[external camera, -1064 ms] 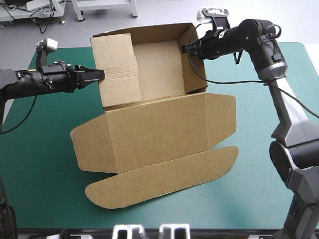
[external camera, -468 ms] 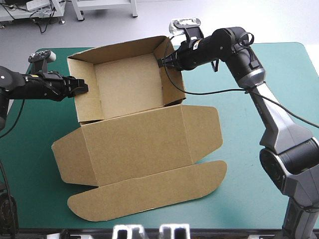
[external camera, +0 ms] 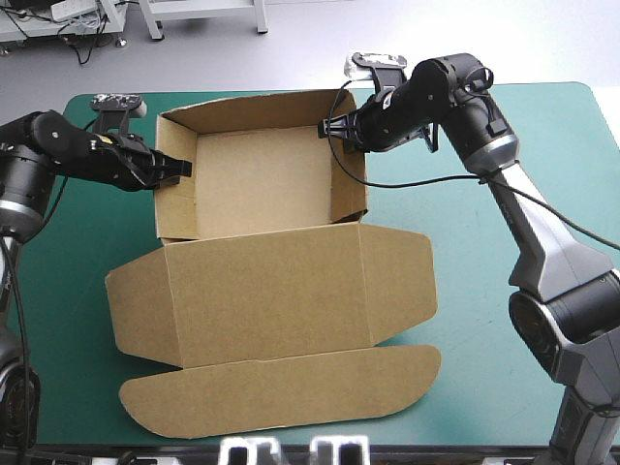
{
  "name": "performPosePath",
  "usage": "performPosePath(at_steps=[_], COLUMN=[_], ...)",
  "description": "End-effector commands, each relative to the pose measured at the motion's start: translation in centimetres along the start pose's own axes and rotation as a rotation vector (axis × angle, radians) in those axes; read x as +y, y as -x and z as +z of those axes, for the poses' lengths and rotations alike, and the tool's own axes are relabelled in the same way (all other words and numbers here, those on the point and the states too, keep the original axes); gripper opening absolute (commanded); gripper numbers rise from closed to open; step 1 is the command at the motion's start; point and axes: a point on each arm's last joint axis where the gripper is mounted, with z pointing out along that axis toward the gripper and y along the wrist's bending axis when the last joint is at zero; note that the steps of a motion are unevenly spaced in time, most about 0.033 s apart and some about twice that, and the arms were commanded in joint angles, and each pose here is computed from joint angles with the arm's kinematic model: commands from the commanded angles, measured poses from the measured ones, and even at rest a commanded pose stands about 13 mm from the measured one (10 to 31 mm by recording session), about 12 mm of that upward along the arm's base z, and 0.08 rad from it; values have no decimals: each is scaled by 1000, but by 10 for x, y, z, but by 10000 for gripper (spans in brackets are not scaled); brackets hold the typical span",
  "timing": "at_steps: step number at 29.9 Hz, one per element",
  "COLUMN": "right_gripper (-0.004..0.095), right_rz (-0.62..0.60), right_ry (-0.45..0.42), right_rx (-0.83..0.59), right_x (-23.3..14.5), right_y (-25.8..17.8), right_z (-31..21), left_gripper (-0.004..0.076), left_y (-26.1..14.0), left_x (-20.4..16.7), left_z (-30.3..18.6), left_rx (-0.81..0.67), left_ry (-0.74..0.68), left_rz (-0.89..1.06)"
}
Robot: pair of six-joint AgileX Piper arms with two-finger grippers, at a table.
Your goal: Fold the box
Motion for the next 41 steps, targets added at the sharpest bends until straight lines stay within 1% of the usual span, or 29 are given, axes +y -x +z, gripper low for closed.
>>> performPosePath(at_steps=[1, 3, 6, 8, 13, 16, 18, 22, 26, 29, 33, 36, 39, 41], right_gripper=[-7, -6, -7, -7, -7, -5, -5, -5, -5, -5, -3, 50, 186, 275], right_rz=[57, 72, 91, 89, 86, 82, 105, 144, 140, 115, 86, 40, 1, -20], right_ry=[98, 85, 64, 32, -54, -82, -85, -52, -38, -57, -91, -96, -121, -140], right_rx=[30, 77, 140, 164, 127, 106, 135, 199, 198, 197, 190, 213, 229, 226], right_x=[13, 9, 2, -3, -12, -19, -25, -34, -39, -44, -48, -48, -48, -47], right_y=[-10, -17, -27, -32, -30, -27, -27, -30, -30, -30, -30, -31, -29, -24], right_z=[-11, 0, 16, 23, 27, 31, 43, 77, 103, 113, 115, 113, 108, 99], left_gripper=[-10, -10, -10, -10, -10, -10, -10, -10, -10, -10, -10, -5, 29, 77], left_y=[14, 17, 18, 18, 13, 11, 9, 7, 11, 14, 11, 7, 5, 4], left_x=[-46, -52, -56, -55, -56, -59, -59, -58, -55, -53, -50, -47, -47, -47], left_z=[-22, -14, 10, 30, 75, 94, 105, 118, 128, 133, 140, 145, 147, 146], left_rx=[-80, -42, 26, 86, 228, 265, 293, 322, 290, 252, 279, 334, 368, 391], left_ry=[-68, -48, -61, -63, -68, -69, -61, -59, -49, -38, -20, -9, -18, -18], left_rz=[3, -4, -37, -64, -65, -57, -69, -83, -80, -78, -34, 2, -6, -1])
